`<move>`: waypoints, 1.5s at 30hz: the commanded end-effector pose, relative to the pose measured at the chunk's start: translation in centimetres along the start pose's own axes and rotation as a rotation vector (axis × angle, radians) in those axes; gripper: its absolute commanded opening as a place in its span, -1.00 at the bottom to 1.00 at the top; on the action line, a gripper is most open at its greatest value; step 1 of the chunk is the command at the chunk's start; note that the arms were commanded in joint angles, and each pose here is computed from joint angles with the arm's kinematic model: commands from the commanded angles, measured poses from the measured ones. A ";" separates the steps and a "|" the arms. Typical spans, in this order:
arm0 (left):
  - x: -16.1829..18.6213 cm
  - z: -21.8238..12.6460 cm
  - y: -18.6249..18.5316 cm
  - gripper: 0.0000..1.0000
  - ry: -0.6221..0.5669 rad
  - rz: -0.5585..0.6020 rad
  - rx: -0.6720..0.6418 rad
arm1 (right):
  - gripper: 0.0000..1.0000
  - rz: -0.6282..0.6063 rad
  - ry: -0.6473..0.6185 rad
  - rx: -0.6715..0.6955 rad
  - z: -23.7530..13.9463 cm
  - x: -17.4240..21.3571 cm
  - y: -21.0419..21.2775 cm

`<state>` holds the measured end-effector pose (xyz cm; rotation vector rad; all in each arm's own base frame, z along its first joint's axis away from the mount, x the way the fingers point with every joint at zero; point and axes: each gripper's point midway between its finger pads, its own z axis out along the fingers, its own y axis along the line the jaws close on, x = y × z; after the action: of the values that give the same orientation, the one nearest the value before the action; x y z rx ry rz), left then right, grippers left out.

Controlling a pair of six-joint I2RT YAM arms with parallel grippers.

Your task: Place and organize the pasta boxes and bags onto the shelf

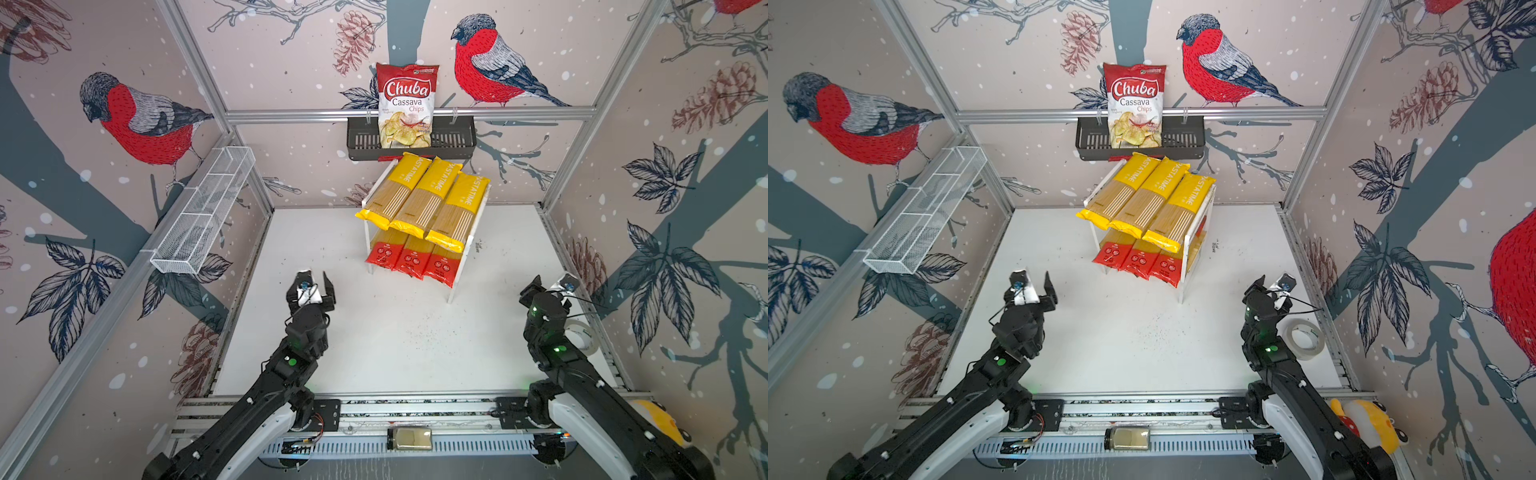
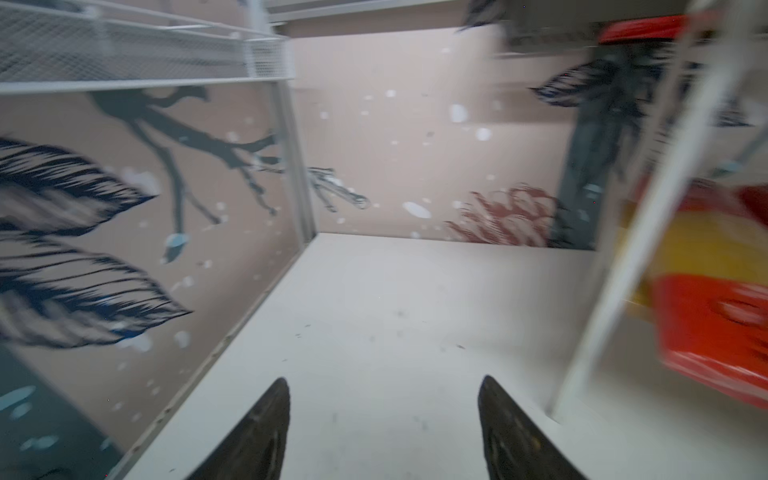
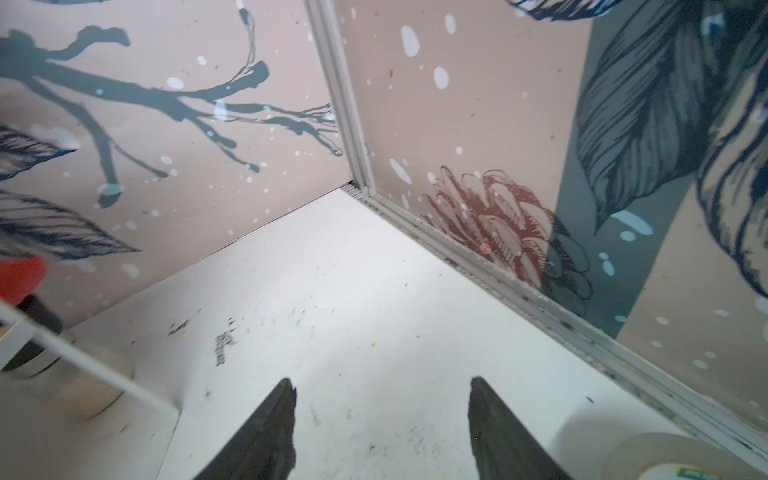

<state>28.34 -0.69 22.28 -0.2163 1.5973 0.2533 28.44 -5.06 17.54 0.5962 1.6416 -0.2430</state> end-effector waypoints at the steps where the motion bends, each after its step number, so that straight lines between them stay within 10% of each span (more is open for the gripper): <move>1: -1.0 0.8 2.5 0.41 -0.108 -0.103 -0.091 | 0.31 0.035 -0.102 0.007 0.7 -1.4 -0.7; 17: 6.6 6.0 0.0 0.67 -0.089 0.029 0.045 | 0.39 -0.058 -0.066 -0.180 4.8 1.6 2.7; 20: 7.2 6.9 0.4 0.98 -0.080 0.030 0.001 | 0.43 -0.062 -0.072 -0.212 4.6 1.7 2.8; 26: 8.9 9.6 1.8 0.98 0.048 -0.048 -0.027 | 0.51 -0.017 -0.190 -0.176 3.1 1.4 0.7; 28: 8.7 9.5 1.8 0.99 0.033 -0.043 -0.023 | 0.99 -0.058 -0.204 -0.212 3.2 1.4 1.9; 45: 8.6 9.2 0.9 0.99 0.026 -0.006 0.012 | 0.99 -0.068 -0.072 -0.177 6.2 3.5 2.1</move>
<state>36.42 3.25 12.48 -0.2329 1.6583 0.2412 34.41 -5.53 12.93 0.3934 1.6148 -0.1799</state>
